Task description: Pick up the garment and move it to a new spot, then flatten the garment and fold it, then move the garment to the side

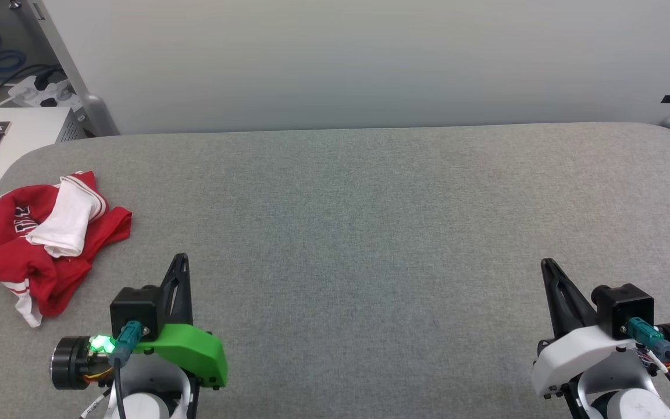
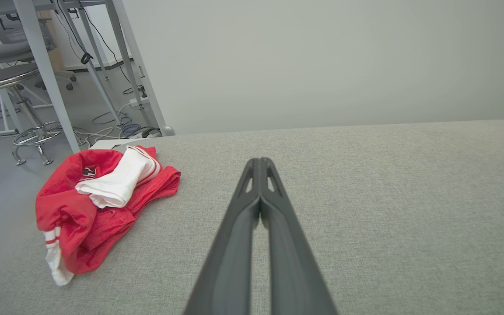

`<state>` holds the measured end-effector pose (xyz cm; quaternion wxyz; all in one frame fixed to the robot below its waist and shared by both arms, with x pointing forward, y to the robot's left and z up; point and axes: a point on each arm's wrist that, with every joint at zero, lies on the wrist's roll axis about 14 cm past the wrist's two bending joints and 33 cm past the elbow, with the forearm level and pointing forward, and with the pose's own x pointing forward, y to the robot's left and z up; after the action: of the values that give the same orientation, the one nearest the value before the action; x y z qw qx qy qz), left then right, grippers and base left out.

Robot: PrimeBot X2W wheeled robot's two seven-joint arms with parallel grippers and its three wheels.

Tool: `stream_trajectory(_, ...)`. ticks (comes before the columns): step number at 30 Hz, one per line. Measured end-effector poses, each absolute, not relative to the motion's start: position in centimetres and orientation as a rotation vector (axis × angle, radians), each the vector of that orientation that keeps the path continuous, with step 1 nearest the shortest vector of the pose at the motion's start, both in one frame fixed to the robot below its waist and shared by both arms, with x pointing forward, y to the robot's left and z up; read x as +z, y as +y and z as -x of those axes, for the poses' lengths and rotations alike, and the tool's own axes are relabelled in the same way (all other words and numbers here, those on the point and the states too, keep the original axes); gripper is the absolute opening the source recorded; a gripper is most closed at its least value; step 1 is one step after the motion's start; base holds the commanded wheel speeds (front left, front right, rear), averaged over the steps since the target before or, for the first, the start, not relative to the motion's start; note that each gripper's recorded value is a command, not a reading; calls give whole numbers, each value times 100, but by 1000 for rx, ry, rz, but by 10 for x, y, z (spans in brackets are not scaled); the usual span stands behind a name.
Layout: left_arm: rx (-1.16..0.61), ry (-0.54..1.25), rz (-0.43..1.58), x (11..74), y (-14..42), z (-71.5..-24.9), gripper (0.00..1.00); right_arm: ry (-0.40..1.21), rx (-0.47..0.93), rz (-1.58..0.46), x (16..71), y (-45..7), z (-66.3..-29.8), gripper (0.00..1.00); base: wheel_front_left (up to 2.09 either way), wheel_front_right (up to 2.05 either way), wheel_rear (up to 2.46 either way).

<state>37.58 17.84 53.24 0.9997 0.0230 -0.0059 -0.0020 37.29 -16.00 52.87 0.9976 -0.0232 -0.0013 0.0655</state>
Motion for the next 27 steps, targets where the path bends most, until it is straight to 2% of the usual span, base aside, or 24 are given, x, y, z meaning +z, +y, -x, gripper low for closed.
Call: stream_trajectory(27,-4,-12,-46,532,178,-376,0,-3,131,47,529,-160,-373,0,0,0,0)
